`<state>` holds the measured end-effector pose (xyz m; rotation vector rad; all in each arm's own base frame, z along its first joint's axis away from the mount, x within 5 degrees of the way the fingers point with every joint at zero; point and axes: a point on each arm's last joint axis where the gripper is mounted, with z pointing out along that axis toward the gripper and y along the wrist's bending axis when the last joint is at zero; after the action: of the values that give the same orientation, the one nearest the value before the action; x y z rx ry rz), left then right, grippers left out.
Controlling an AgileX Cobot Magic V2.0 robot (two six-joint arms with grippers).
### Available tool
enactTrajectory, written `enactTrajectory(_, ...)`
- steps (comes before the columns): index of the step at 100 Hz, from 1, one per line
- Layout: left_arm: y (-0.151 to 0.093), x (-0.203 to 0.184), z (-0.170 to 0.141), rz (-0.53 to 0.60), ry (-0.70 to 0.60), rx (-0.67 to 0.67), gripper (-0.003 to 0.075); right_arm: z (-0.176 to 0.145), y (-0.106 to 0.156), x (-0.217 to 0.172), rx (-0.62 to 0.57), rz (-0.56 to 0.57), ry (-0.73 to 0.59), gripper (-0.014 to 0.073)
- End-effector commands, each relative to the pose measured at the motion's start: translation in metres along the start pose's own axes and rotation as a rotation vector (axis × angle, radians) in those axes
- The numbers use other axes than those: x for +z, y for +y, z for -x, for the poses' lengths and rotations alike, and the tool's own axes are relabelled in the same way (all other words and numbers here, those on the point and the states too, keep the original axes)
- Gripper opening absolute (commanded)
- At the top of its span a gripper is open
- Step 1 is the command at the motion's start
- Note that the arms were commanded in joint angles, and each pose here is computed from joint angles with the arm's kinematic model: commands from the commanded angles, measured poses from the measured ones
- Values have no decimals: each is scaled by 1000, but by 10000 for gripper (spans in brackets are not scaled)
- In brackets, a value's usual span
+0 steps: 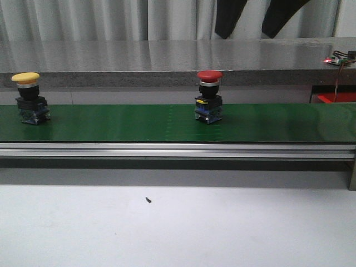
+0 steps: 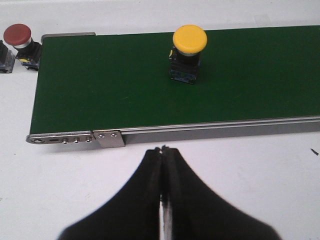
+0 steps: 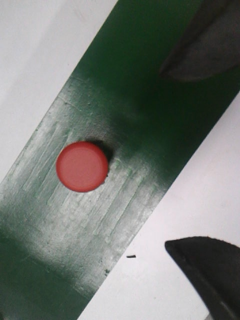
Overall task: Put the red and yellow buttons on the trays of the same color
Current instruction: 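Move the right gripper down over the arriving red button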
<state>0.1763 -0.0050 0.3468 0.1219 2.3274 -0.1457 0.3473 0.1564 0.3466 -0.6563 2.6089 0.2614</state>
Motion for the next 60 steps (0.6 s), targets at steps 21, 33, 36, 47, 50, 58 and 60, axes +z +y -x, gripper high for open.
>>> enactTrajectory(21, -2, -9, 11, 0, -93, 2, -20, 28, -3, 13, -136, -3, -41, 624)
enactTrajectory(33, -2, -9, 11, 0, -93, 2, -20, 30, -6, 30, -145, -4, -11, 624)
enactTrajectory(36, -2, -9, 11, 0, -93, 2, -20, 30, -7, 33, -146, -10, -5, 624)
enactTrajectory(47, -2, -9, 11, 0, -93, 2, -20, 29, -13, 45, -155, -38, 26, 624)
enactTrajectory(50, -2, -9, 11, 0, -93, 2, -20, 29, -14, 48, -154, -42, 31, 624)
enactTrajectory(58, -2, -9, 11, 0, -93, 2, -20, 28, -19, 55, -139, -44, 48, 624)
enactTrajectory(60, -2, -9, 11, 0, -93, 2, -20, 28, -20, 57, -134, -44, 54, 624)
